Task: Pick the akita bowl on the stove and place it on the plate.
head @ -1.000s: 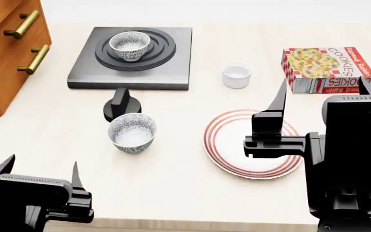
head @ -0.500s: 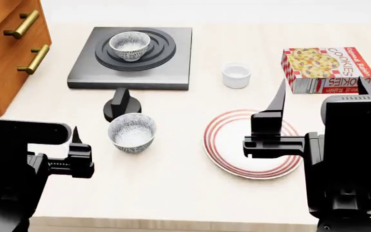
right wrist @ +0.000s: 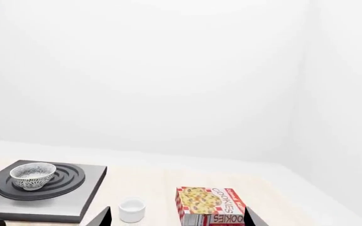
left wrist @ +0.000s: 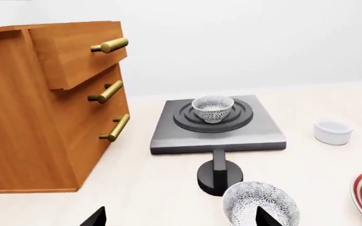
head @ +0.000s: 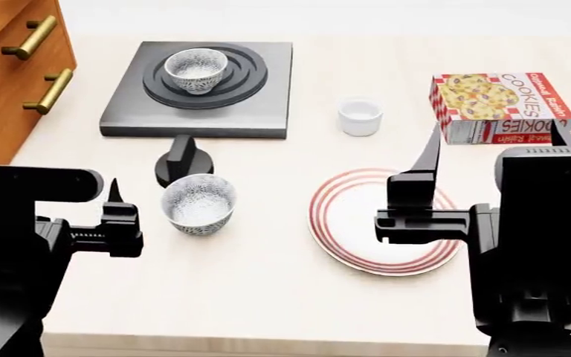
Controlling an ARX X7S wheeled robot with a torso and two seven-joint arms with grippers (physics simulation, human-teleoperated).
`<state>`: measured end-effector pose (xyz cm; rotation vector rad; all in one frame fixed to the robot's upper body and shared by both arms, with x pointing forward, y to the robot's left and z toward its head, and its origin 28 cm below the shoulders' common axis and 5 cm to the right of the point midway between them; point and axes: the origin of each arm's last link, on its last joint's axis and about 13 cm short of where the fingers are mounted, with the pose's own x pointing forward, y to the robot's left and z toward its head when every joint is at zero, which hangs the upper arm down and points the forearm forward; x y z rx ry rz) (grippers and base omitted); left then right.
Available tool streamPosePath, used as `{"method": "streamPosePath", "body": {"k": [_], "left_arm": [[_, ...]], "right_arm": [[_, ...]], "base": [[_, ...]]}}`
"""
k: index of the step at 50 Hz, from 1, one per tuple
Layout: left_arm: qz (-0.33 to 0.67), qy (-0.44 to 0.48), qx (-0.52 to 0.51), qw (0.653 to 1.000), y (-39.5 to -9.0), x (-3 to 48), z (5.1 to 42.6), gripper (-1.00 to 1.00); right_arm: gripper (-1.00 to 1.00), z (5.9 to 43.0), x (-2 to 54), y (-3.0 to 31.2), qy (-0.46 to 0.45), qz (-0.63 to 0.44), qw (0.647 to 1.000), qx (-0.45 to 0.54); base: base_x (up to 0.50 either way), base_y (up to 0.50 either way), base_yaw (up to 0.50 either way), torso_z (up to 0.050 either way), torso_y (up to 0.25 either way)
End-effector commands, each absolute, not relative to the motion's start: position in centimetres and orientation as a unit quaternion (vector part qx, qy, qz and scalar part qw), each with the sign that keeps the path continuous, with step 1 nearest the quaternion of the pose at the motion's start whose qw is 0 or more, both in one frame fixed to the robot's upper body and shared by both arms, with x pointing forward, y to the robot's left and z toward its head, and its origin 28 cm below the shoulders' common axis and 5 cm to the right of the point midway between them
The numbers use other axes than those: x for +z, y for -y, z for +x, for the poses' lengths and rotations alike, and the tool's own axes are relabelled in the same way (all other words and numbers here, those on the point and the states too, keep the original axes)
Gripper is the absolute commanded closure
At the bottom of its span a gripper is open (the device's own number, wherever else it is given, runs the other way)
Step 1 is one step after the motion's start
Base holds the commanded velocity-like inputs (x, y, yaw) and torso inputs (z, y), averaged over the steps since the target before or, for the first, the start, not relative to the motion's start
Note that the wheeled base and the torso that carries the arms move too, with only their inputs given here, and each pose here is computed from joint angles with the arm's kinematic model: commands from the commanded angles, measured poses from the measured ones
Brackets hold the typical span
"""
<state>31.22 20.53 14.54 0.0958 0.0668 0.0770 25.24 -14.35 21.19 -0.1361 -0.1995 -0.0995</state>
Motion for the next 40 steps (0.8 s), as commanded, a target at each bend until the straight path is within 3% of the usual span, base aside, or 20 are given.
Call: {"method": "streamPosePath", "body": {"k": [1,40], "left_arm": [[0.017,-0.033,0.025,0.999,-20.47,15.04,31.37,-1.00],[0.017,-0.032,0.022,0.999,-20.40,15.15,31.22,-1.00]], "right_arm": [[-1.00,25.21,21.23,14.48,0.099,-0.061,0.992,-0.052],[-1.00,25.16,21.29,14.49,0.101,-0.063,0.991,-0.053]], "base": [[0.00,-0.20,0.00,0.000,0.000],[0.00,-0.22,0.00,0.000,0.000]]}}
